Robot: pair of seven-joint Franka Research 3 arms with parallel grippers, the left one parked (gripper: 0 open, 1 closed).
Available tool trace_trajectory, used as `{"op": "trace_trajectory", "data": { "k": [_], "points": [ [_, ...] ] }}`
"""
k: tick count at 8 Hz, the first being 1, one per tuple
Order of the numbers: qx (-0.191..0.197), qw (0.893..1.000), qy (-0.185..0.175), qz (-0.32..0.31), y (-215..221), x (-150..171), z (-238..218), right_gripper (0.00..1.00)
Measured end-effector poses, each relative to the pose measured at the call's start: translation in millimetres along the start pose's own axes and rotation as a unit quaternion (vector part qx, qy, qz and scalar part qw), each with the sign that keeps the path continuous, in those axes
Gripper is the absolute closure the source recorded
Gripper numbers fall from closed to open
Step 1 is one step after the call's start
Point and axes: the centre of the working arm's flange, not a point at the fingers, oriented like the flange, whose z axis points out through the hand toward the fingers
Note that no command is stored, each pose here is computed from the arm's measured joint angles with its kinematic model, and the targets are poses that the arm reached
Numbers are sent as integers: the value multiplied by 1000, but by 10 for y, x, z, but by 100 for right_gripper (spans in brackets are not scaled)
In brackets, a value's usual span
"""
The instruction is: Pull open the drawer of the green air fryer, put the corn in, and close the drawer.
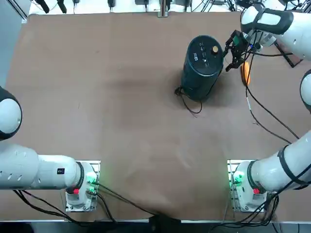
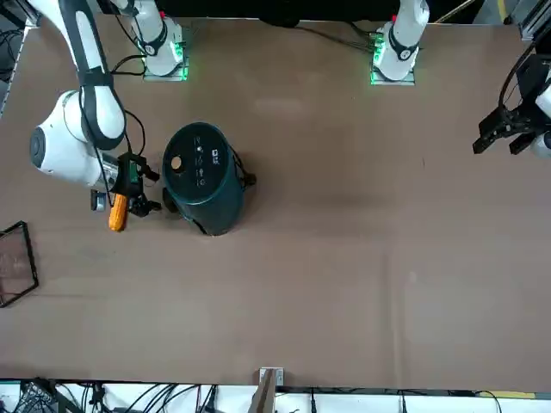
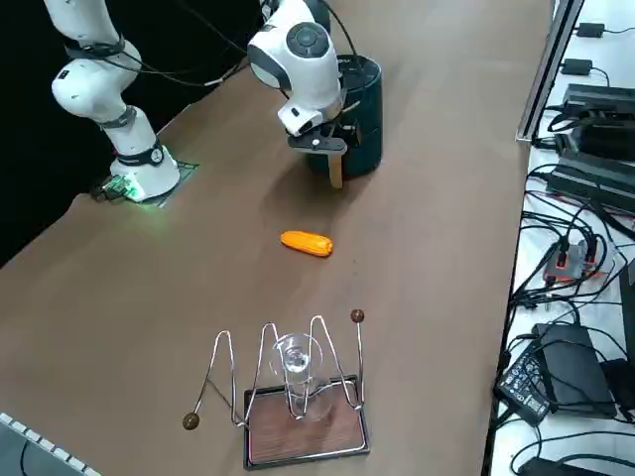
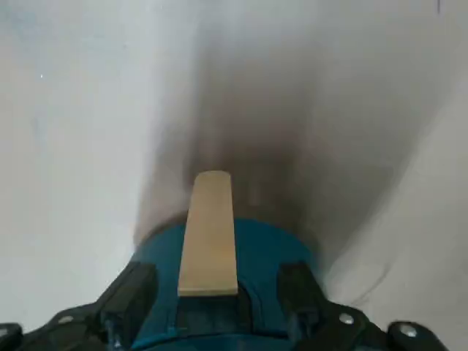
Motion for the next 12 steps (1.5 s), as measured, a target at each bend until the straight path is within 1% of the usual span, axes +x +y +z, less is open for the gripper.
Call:
{"op": "trace_trajectory", "data": {
  "k": [3, 4, 6, 7, 8, 10, 12],
  "points": [
    [4, 1000, 12, -7, 5, -69, 160, 0],
    [6, 1000, 16, -7, 19, -71, 212, 2],
    [5, 1000, 18, -6, 28, -54, 256, 13],
    [8, 1000, 20, -7, 21, -48, 253, 37],
    [12, 1000, 21, -9, 12, -38, 238, 54],
    [13, 1000, 21, -18, 15, -10, 226, 54],
    [20, 999, 21, -25, 34, 159, 158, 54]
  ]
}}
